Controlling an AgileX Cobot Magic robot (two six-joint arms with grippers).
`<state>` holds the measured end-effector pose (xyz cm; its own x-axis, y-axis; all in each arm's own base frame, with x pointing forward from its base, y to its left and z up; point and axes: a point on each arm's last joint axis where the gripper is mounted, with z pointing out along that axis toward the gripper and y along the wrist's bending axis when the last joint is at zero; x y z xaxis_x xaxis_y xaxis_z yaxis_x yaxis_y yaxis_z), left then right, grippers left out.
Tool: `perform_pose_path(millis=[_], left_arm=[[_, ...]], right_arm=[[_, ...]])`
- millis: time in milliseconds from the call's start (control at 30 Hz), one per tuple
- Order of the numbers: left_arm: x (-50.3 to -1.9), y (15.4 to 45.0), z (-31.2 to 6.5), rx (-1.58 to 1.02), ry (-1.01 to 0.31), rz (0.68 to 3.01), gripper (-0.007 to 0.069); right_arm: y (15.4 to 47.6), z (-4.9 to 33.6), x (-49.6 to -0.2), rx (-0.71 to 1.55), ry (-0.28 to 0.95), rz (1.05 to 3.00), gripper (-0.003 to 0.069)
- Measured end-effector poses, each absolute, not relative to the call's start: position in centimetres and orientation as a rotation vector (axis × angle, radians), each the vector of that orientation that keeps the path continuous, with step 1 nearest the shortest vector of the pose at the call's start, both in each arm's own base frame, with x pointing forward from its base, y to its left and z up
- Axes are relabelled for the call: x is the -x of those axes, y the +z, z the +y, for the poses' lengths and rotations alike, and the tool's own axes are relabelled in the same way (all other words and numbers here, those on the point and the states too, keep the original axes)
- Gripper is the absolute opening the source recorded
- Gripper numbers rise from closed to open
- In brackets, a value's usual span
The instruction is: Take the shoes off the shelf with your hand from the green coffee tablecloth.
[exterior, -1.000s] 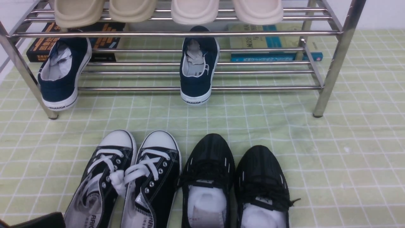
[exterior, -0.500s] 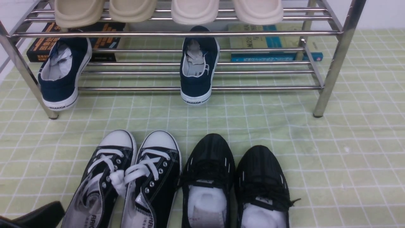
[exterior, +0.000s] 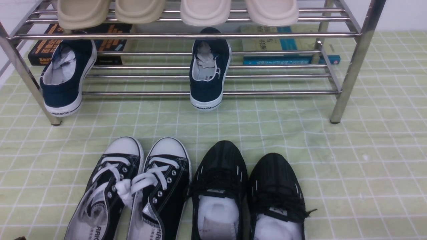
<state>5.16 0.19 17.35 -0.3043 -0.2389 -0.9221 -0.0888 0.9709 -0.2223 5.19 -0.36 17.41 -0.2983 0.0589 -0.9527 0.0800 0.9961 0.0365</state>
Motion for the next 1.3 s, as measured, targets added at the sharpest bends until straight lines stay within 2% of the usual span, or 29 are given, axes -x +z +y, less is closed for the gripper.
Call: perform_pose_path(millis=[733, 1000, 1300], left_arm=[[-5.18, 17.38, 0.26, 0.193, -0.108, 1.872, 0.0031], [-5.15, 17.38, 0.67, 0.266, -0.054, 1.862, 0.0036], [-5.17, 17.38, 0.48, 0.232, -0.080, 1.867, 0.0043]], right_arm=[[17.41, -0.36, -5.19, -0.100, -0.021, 1.875, 0.0239], [17.41, -0.36, -5.19, -0.100, -0.021, 1.875, 0.0239], [17.41, -0.36, -5.19, -0.100, -0.021, 1.875, 0.0239]])
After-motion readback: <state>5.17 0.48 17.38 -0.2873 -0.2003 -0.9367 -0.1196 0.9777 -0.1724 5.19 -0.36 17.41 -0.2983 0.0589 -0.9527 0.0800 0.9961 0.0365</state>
